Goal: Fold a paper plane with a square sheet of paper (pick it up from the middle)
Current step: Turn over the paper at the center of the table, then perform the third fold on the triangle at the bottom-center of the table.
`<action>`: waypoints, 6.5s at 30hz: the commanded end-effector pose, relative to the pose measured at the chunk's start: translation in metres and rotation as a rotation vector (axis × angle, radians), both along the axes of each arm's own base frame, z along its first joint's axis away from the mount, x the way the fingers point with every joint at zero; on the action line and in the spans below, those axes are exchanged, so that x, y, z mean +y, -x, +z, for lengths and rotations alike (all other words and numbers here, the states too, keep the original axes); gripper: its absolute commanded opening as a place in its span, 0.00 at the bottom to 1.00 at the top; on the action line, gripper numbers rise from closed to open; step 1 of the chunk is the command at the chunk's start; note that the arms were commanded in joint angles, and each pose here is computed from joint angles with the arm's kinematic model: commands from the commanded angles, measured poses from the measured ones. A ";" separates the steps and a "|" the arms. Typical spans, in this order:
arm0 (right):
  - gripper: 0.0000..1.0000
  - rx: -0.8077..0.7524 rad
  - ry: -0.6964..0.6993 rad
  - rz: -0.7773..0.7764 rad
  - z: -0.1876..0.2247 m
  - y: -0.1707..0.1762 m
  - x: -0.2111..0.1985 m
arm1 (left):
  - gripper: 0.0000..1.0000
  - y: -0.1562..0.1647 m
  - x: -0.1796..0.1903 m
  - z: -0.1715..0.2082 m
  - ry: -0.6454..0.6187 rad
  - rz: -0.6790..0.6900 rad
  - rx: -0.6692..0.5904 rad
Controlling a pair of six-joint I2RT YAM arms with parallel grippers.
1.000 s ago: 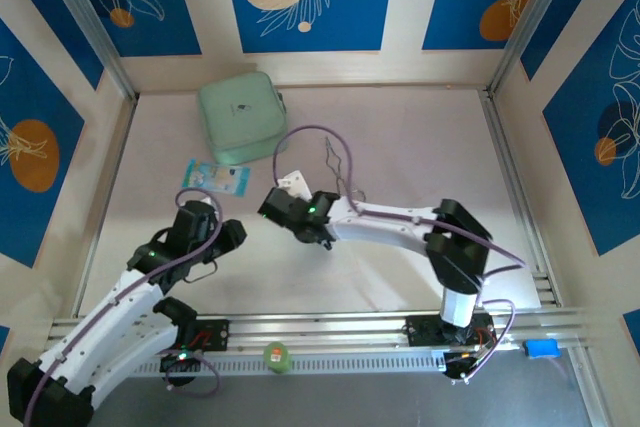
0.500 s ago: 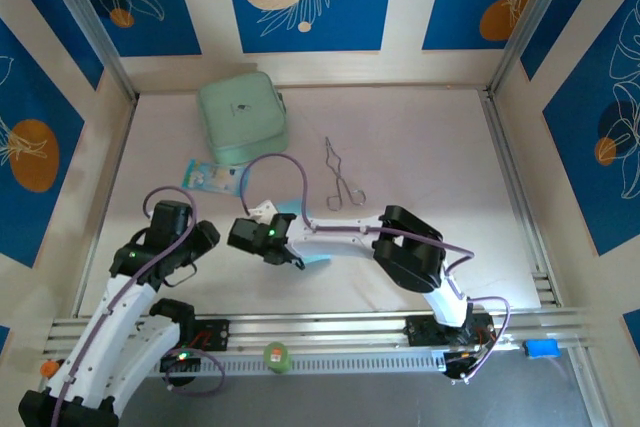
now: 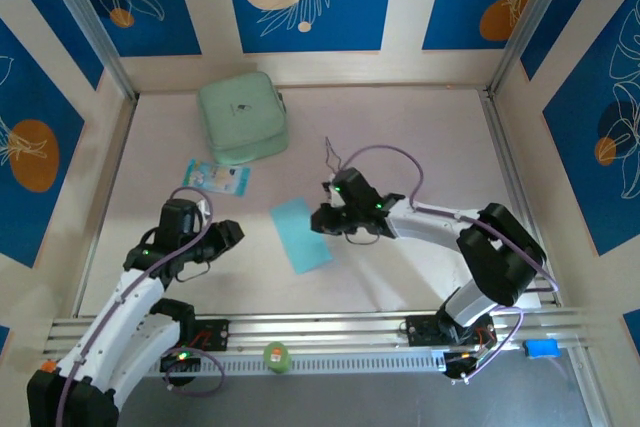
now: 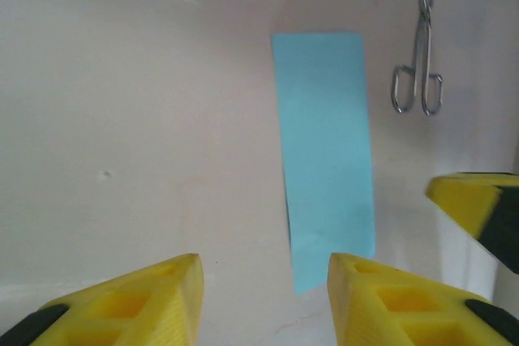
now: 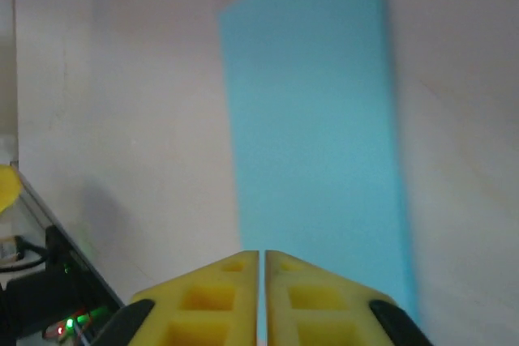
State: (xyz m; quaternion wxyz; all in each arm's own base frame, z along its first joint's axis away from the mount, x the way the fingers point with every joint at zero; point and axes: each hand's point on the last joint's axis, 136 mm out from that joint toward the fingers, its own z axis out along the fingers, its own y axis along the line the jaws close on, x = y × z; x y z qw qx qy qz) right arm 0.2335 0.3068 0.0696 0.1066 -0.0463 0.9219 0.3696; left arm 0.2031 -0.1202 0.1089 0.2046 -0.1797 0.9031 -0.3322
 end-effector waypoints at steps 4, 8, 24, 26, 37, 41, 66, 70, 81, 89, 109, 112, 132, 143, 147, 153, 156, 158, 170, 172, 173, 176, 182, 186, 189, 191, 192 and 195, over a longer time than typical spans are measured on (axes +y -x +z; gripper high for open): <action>0.04 0.125 -0.185 0.089 0.004 0.036 0.005 | 0.42 -0.004 -0.026 0.016 0.149 -0.089 -0.049; 0.03 0.147 -0.151 0.090 -0.014 0.041 0.000 | 0.41 -0.004 -0.031 0.010 0.178 -0.084 -0.028; 0.03 0.315 -0.067 -0.030 -0.079 0.052 -0.018 | 0.45 0.001 -0.068 -0.013 0.178 -0.163 0.033; 0.03 0.326 -0.062 -0.046 -0.080 0.053 -0.018 | 0.46 0.000 -0.075 -0.018 0.177 -0.177 0.047; 0.03 0.353 0.000 -0.086 -0.081 0.055 -0.017 | 0.44 -0.008 -0.103 -0.045 0.168 -0.203 0.111; 0.02 0.356 0.002 -0.101 -0.081 0.055 -0.019 | 0.43 -0.013 -0.108 -0.052 0.159 -0.202 0.119; 0.03 0.365 0.014 -0.115 -0.085 0.057 -0.024 | 0.22 -0.022 -0.124 -0.078 0.173 -0.210 0.162; 0.06 0.329 -0.023 -0.101 -0.077 0.055 -0.020 | 0.13 -0.021 -0.123 -0.077 0.173 -0.206 0.156; 0.52 -0.055 -0.027 0.042 -0.008 0.045 -0.013 | 0.00 -0.016 -0.112 -0.062 0.153 -0.172 0.150; 0.53 -0.710 0.191 0.316 0.018 0.057 0.011 | 0.00 -0.014 -0.106 -0.053 0.151 -0.139 0.163; 0.52 -1.331 0.518 0.695 -0.006 0.078 0.065 | 0.00 -0.016 -0.111 -0.050 0.167 -0.150 0.172; 0.47 -1.344 0.515 0.671 -0.003 0.076 0.067 | 0.00 -0.016 -0.110 -0.050 0.163 -0.147 0.174; 0.16 -1.280 0.504 0.602 -0.001 0.078 0.058 | 0.00 -0.015 -0.107 -0.051 0.155 -0.140 0.176; 0.02 -1.157 0.422 0.577 0.000 0.084 0.057 | 0.29 -0.013 -0.090 -0.048 0.089 -0.108 0.157; 0.02 -0.918 0.291 0.563 -0.005 0.094 0.057 | 0.41 -0.012 -0.063 -0.036 -0.002 -0.058 0.123; 0.02 -0.552 0.063 0.544 0.007 0.100 0.070 | 0.44 -0.019 -0.043 -0.007 -0.028 -0.035 0.036; 0.02 -0.440 0.010 0.531 0.009 0.096 0.074 | 0.37 -0.026 -0.046 0.000 -0.006 -0.059 0.020; 0.02 -0.376 -0.019 0.529 0.008 0.093 0.076 | 0.32 -0.031 -0.052 0.003 0.008 -0.084 0.017; 0.02 -0.222 -0.137 0.484 -0.004 0.082 0.069 | 0.11 -0.072 -0.096 -0.001 0.079 -0.235 0.037; 0.02 -0.208 -0.154 0.486 -0.006 0.082 0.069 | 0.10 -0.075 -0.102 -0.010 0.091 -0.252 0.056; 0.02 -0.206 -0.160 0.486 -0.006 0.081 0.069 | 0.10 -0.076 -0.104 -0.014 0.093 -0.255 0.063; 0.02 -0.195 -0.167 0.492 -0.009 0.081 0.070 | 0.09 -0.080 -0.107 -0.029 0.083 -0.266 0.090; 0.02 -0.180 -0.166 0.483 -0.014 0.079 0.069 | 0.07 -0.075 -0.111 -0.073 0.044 -0.280 0.181; 0.02 -0.170 -0.156 0.474 -0.017 0.077 0.067 | 0.06 -0.068 -0.103 -0.097 -0.004 -0.263 0.240; 0.02 -0.164 -0.138 0.453 -0.021 0.071 0.063 | 0.05 -0.062 -0.101 -0.108 -0.016 -0.267 0.266; 0.02 -0.169 -0.105 0.437 -0.025 0.067 0.059 | 0.05 -0.060 -0.100 -0.112 -0.018 -0.269 0.276; 0.02 -0.173 -0.082 0.432 -0.029 0.065 0.057 | 0.05 -0.059 -0.099 -0.114 -0.019 -0.268 0.281; 0.02 -0.182 -0.030 0.420 -0.036 0.058 0.050 | 0.05 -0.057 -0.100 -0.117 -0.016 -0.269 0.287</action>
